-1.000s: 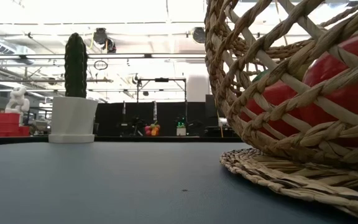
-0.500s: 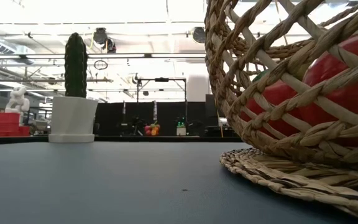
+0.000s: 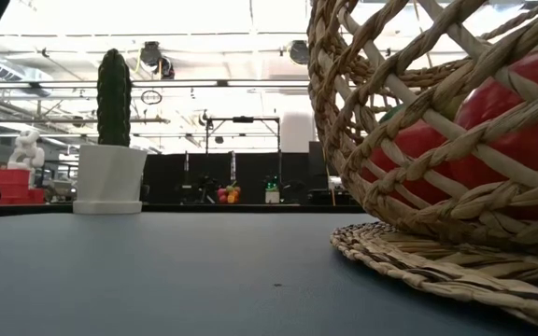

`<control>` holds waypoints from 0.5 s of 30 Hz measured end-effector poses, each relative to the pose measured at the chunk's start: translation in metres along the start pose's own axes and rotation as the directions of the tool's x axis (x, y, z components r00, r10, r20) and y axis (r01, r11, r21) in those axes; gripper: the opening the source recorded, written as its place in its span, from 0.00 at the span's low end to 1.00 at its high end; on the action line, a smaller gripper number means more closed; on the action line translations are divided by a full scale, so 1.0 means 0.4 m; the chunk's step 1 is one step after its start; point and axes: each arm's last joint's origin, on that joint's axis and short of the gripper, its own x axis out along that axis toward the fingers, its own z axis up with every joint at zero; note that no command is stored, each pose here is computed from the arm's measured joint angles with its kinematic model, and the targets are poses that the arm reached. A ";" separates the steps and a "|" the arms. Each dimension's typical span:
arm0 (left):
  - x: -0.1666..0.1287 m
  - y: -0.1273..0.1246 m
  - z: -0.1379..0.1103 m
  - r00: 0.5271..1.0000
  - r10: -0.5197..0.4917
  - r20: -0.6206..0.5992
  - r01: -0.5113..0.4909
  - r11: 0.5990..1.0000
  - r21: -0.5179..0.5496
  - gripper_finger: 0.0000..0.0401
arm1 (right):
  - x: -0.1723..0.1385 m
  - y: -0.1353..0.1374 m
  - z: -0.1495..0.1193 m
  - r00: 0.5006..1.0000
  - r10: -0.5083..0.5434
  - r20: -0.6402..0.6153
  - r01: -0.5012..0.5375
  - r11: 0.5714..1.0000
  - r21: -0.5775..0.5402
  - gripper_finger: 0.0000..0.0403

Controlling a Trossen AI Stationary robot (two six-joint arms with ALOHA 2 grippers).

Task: Build produce basket
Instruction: Put the green lime into the brown basket

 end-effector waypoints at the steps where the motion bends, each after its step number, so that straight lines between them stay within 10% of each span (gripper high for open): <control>1: 0.005 0.001 -0.011 1.000 0.014 -0.026 -0.014 1.000 -0.001 0.60 | -0.003 0.000 -0.001 1.000 0.007 -0.002 -0.007 1.000 -0.004 0.97; 15: 0.087 0.071 -0.153 0.914 0.098 -0.395 -0.059 0.992 0.110 0.60 | -0.005 0.000 -0.004 1.000 0.014 -0.012 -0.014 0.998 -0.058 0.97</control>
